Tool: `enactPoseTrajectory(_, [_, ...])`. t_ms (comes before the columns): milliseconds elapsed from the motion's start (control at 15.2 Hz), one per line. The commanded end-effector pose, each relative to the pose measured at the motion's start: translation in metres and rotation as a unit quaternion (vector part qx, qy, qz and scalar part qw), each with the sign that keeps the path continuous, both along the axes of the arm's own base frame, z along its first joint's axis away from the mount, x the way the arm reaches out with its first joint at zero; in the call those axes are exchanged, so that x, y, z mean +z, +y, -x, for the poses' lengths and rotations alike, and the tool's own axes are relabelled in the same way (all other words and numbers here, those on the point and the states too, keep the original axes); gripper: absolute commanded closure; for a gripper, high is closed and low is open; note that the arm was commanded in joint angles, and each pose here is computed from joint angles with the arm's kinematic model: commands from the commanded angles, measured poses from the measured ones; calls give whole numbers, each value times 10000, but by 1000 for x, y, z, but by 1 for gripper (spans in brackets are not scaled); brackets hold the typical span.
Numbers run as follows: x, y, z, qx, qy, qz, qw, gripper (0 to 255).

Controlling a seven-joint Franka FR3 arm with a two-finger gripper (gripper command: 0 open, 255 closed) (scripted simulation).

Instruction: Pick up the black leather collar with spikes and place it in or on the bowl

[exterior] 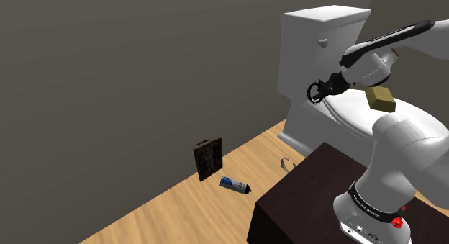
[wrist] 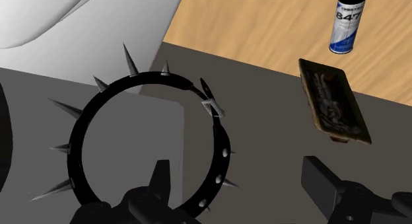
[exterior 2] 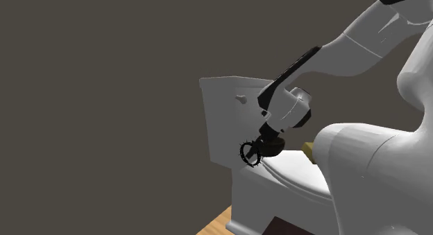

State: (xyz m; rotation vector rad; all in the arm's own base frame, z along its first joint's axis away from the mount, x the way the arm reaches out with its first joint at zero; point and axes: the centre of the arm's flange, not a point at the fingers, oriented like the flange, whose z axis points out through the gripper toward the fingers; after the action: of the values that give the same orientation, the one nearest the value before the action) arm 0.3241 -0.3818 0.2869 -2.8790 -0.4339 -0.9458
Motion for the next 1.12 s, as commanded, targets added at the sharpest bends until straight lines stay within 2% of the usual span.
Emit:
enactPoseTrajectory(0, [-10, -2, -6, 11, -10, 0, 10000, 0])
enactPoseTrajectory(330, [-34, 3, -23, 11, -10, 0, 10000, 0])
enactPoseTrajectory(858, [-34, 3, -23, 11, -10, 0, 10000, 0])
enactPoseTrajectory(924, [-34, 3, -23, 11, -10, 0, 10000, 255])
enactPoseTrajectory(1056, [-34, 3, -23, 11, -10, 0, 10000, 255])
